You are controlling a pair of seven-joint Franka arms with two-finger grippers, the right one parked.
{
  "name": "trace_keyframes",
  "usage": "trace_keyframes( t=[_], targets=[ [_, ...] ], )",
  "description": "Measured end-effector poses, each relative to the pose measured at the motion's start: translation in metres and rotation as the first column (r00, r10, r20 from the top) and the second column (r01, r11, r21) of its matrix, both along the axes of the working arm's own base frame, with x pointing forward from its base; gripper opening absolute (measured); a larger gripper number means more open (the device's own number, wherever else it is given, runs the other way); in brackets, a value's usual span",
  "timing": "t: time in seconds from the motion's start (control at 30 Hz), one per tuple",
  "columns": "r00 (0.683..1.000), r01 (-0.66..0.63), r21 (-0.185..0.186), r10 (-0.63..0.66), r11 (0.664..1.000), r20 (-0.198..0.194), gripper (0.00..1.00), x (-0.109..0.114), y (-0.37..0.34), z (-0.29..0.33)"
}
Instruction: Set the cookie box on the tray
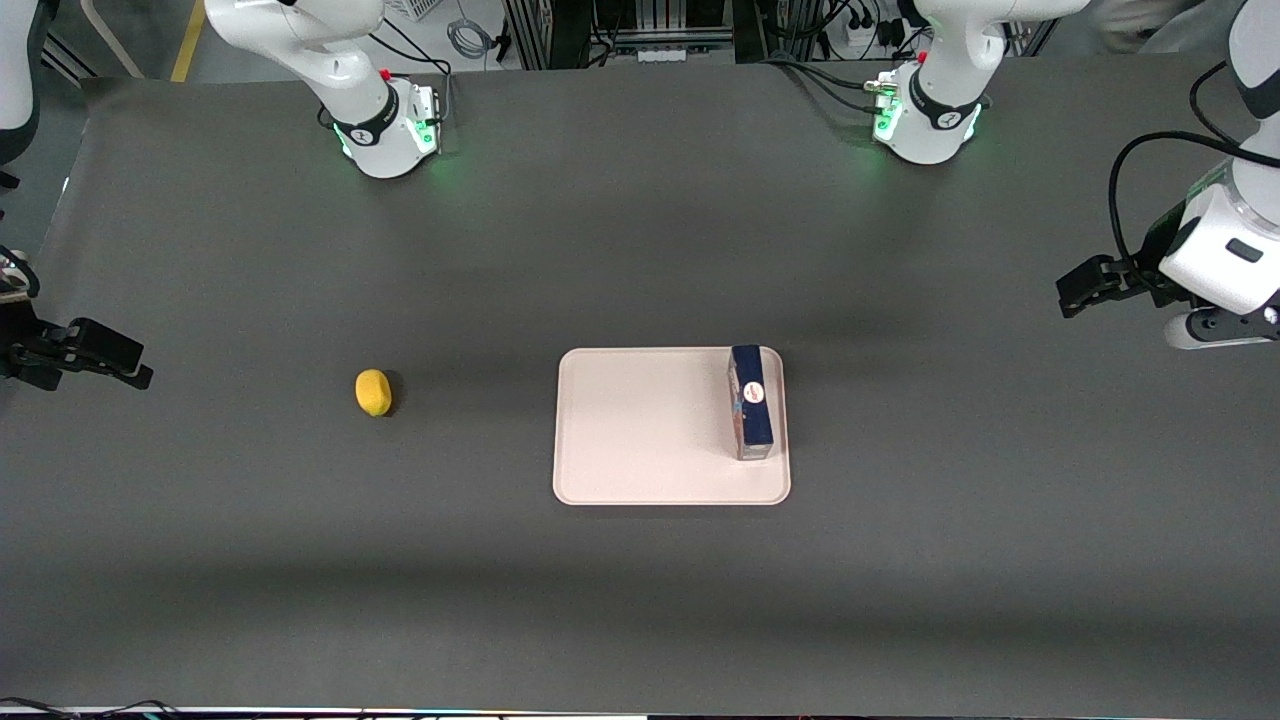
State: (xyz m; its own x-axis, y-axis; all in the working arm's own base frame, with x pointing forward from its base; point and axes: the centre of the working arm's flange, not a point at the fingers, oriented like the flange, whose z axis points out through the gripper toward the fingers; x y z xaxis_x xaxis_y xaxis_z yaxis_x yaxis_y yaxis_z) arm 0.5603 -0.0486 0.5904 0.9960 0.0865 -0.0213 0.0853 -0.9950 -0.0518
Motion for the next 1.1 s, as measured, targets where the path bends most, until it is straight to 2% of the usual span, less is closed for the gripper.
trace_keyframes(
  t=[0.57,1.1],
  targets=[
    [1.000,0.014,0.001,-0.014,1.000,-0.020,1.00,-0.001,-0.008,-0.010],
    [0.999,0.038,0.003,-0.038,0.999,0.000,1.00,0.000,-0.020,-0.008]
  ],
)
